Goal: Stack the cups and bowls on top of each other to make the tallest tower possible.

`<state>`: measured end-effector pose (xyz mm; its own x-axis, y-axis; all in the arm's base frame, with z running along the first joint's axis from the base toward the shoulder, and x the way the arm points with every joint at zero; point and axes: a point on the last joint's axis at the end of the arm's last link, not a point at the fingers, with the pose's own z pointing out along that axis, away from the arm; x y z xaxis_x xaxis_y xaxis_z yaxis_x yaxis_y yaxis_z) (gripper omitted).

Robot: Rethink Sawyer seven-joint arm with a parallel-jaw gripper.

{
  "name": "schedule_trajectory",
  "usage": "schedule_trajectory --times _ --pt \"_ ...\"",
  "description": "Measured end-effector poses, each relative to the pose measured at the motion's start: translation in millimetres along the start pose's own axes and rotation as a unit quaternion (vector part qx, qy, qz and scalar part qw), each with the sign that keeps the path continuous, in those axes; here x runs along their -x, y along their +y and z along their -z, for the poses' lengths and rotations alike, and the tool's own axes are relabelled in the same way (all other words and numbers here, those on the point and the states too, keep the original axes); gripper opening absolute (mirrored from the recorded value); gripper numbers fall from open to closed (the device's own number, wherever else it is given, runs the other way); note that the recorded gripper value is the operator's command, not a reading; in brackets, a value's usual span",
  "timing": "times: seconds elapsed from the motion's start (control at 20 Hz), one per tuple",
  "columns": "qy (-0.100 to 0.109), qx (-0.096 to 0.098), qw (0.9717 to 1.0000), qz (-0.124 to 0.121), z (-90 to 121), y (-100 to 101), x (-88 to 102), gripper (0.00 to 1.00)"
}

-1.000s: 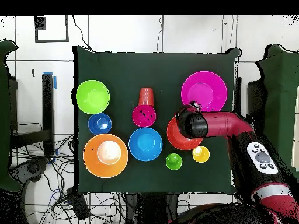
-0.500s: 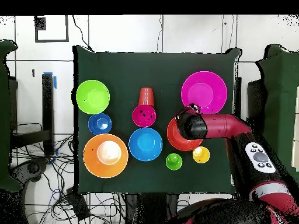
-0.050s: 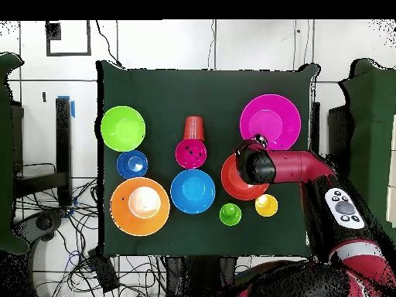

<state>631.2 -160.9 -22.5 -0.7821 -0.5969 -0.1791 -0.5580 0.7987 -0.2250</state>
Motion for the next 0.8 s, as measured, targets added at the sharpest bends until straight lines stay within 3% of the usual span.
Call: schedule_trajectory --times 0.3,0.8 --pt "0.0 -0.014 0.9999 0.002 -3.1 -5.6 -3.8 1.0" --pt "0.003 -0.017 0.9999 0.001 -3.1 -8.8 -7.4 1.0"
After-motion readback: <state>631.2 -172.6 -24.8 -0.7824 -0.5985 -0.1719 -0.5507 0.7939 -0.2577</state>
